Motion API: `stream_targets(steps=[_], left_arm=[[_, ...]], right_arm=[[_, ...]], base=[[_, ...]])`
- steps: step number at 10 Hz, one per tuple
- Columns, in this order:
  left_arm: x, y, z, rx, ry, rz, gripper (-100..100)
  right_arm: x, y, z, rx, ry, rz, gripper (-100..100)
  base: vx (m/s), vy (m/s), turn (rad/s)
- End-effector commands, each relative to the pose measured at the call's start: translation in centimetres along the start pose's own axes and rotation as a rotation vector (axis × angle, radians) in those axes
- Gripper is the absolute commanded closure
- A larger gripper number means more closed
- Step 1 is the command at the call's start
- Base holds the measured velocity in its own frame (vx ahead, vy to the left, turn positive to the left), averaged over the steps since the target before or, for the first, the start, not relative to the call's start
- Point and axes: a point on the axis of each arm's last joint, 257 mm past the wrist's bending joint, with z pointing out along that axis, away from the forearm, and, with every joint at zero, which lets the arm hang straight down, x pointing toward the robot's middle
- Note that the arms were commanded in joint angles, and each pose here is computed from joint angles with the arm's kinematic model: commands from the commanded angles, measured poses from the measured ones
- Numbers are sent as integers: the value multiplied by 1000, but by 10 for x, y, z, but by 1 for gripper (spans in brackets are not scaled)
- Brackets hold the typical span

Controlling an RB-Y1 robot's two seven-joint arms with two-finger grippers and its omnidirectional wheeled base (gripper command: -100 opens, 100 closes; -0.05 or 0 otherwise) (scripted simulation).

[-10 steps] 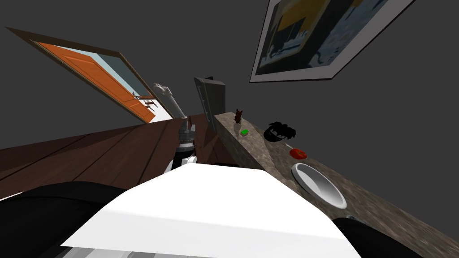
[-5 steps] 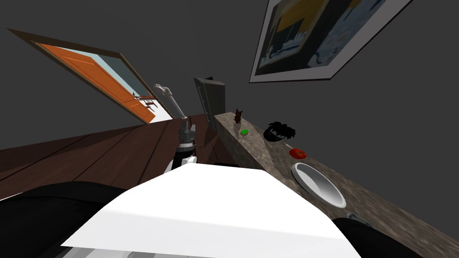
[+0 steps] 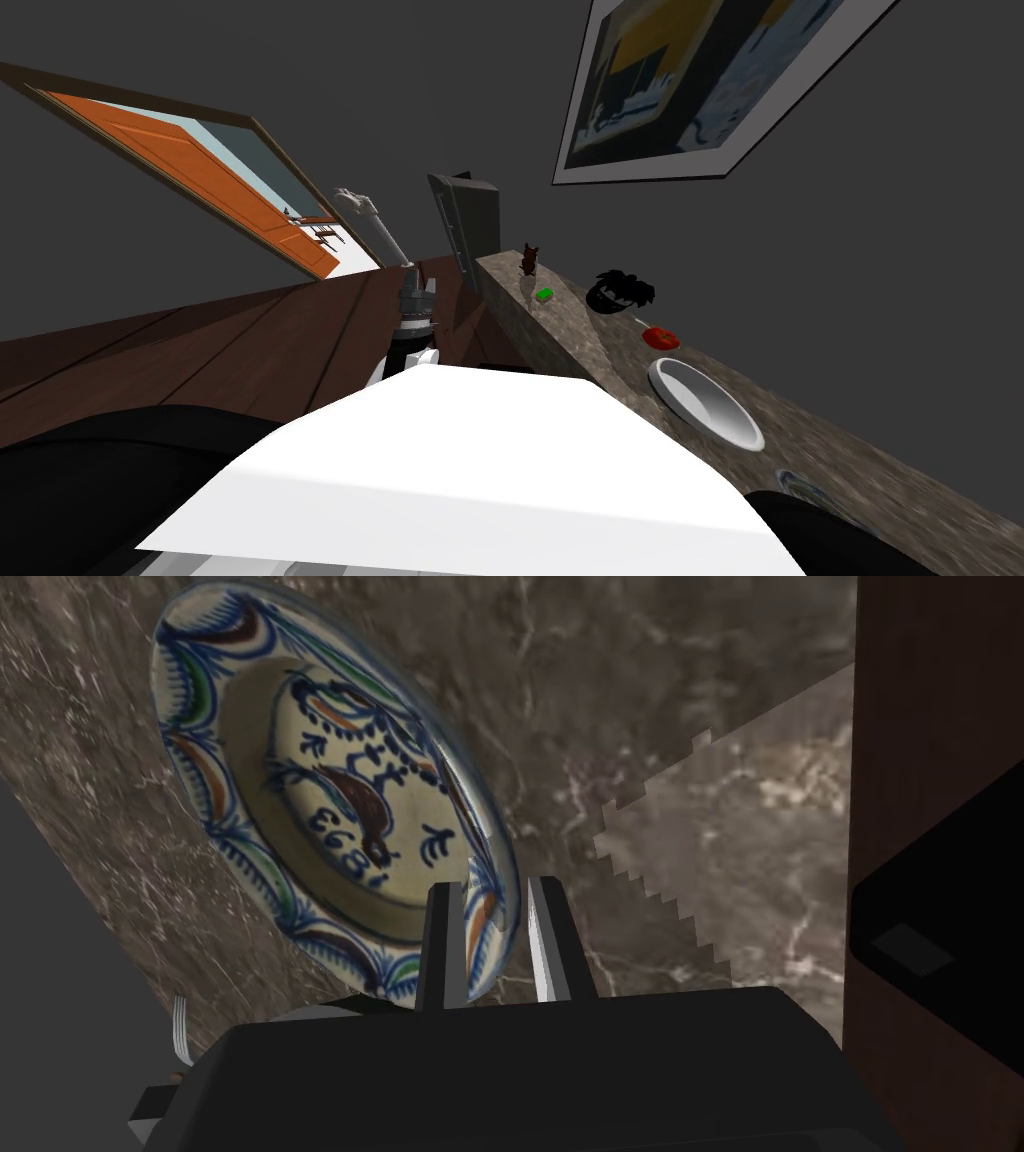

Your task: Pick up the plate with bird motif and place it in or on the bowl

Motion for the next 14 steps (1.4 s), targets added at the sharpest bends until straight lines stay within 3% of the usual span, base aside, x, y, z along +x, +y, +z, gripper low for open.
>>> stream_targets(steps=[1,2,9,14], left_arm=[[0,0,0,0,0,0,0],[0,0,0,0,0,0,0],[0,0,0,0,0,0,0],[0,0,0,0,0,0,0]], right_arm=[[0,0,0,0,0,0,0],[-20,-20,3,28,-26,-9,100],[-112,-102,5,150,-146,-55,100],[-119,-108,4,159,-155,-59,100]], base=[[0,5,0],[-107,50,-26],[-128,77,-17],[0,2,6]])
